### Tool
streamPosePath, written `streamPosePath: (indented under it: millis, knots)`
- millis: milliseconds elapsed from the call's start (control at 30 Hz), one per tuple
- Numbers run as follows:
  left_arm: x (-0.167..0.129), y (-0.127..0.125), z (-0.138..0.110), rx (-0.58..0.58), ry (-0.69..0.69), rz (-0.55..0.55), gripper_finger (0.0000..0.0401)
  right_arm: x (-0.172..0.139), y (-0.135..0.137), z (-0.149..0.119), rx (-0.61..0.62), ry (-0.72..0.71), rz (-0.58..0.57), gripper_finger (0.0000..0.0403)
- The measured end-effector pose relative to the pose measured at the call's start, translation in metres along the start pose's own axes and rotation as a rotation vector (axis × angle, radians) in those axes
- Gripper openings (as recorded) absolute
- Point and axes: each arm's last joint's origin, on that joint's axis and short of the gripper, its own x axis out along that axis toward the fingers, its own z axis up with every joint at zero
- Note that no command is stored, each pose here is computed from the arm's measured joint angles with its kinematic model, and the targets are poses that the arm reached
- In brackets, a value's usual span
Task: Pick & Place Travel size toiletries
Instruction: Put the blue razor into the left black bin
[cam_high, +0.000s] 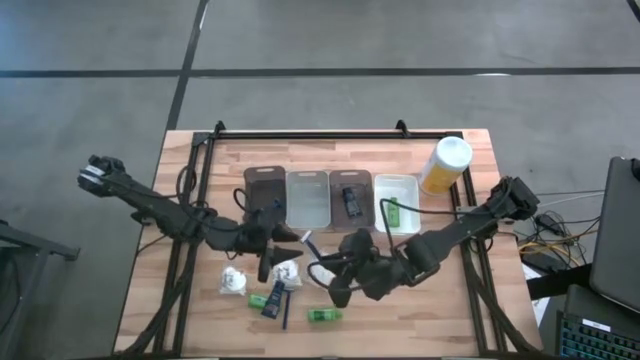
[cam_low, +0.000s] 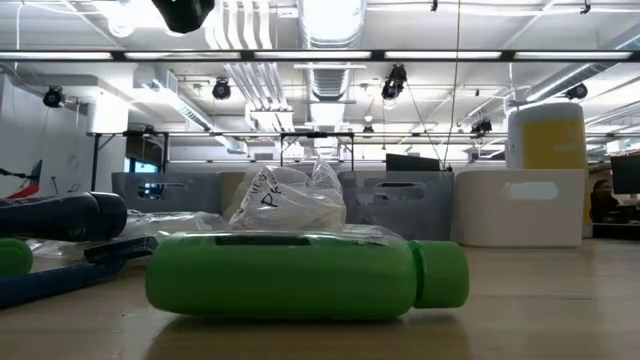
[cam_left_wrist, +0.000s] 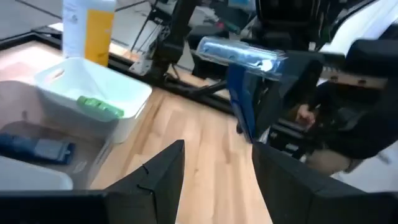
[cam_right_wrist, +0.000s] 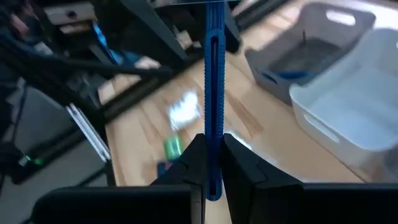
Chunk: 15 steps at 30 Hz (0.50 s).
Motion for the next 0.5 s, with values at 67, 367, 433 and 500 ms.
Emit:
streamPosePath:
  millis: [67, 367, 433, 500]
  knots:
    - [0.0, -0.002, 0.004, -0.019, -0.029, -0.035, 0.0193, 0.001, 0.003, 0.002, -0.003, -0.029, 0.017, 0.0023]
    - [-0.001, -0.008, 0.017, 0.002, -0.154, -0.111, 0.0193, 0.003, 0.01, 0.012, 0.017, -0.158, 0.051, 0.0023]
    - [-0.001, -0.008, 0.019, -0.002, -0.167, -0.116, 0.0193, 0.005, 0.011, 0.013, 0.011, -0.167, 0.058, 0.0023]
    - [-0.001, -0.008, 0.021, -0.006, -0.181, -0.128, 0.0193, 0.007, 0.011, 0.012, 0.003, -0.167, 0.057, 0.0023]
